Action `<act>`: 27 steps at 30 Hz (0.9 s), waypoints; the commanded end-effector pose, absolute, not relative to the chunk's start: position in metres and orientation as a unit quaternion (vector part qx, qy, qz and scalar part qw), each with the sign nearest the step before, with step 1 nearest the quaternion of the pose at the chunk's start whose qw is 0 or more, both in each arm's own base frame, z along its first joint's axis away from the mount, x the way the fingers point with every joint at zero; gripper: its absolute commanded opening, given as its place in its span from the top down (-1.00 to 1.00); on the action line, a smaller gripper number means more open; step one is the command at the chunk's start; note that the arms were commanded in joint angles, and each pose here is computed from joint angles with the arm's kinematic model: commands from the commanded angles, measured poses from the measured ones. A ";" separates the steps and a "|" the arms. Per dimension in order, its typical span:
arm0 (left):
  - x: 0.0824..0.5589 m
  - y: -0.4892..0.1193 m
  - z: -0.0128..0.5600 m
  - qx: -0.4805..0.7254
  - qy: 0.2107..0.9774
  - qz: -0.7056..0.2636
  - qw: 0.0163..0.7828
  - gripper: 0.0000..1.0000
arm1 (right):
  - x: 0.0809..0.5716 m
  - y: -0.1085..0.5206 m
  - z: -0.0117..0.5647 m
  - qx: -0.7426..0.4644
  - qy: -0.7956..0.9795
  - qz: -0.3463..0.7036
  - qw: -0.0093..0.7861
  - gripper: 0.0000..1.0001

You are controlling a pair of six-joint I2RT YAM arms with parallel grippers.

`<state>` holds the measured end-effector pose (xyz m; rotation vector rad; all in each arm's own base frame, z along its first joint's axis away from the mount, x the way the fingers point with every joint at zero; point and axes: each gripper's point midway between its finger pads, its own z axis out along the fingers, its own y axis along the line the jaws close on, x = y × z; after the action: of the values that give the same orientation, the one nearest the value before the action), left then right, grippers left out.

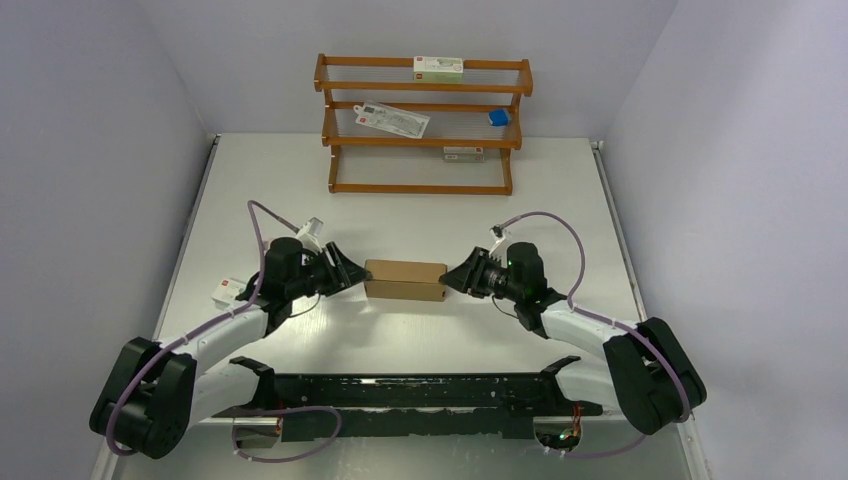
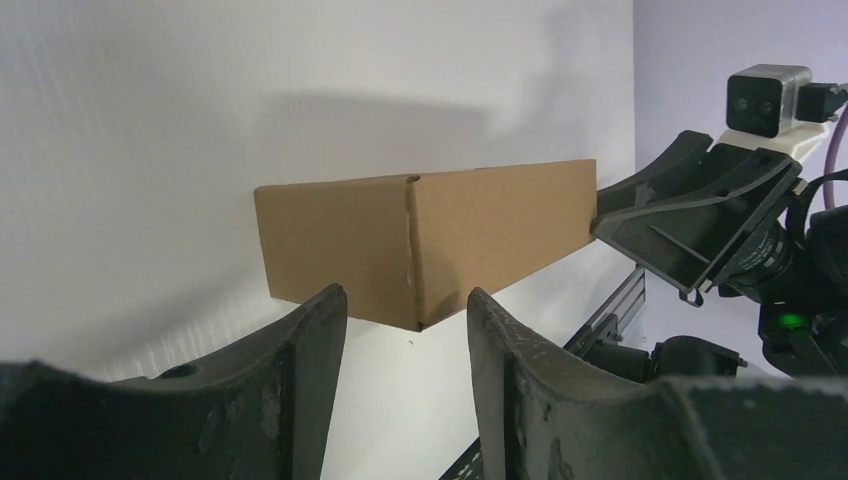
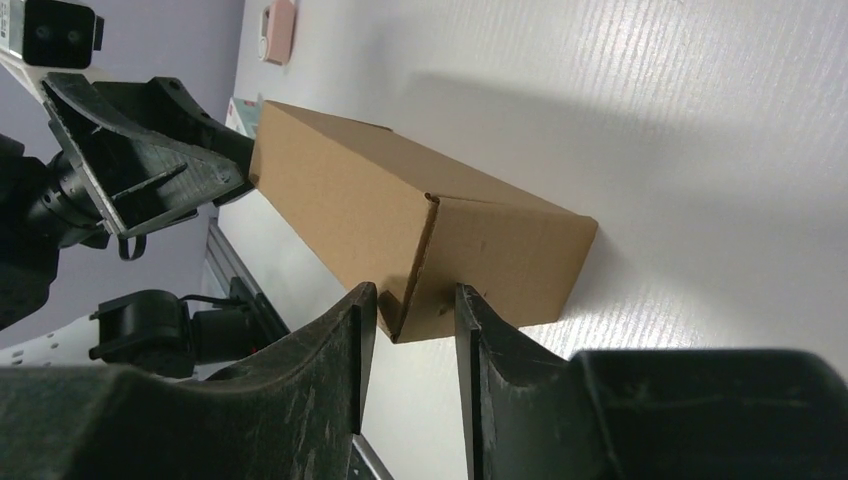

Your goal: Fold the paper box

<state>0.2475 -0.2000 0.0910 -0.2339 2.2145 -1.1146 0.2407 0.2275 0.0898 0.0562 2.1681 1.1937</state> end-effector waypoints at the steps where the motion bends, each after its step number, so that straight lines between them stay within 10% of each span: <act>1: 0.263 -0.204 0.119 -0.067 0.816 -0.448 0.358 -0.05 | 0.244 0.229 0.099 0.017 0.816 0.469 0.338 0.23; 27: 0.230 -0.198 0.045 -0.098 0.845 -0.450 0.271 0.68 | 0.227 0.218 0.051 0.043 0.837 0.461 0.292 0.60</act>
<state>0.2602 -0.2061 0.0878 -0.2078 2.1230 -1.2272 0.2477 0.2248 0.0862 0.0938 2.1062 1.2566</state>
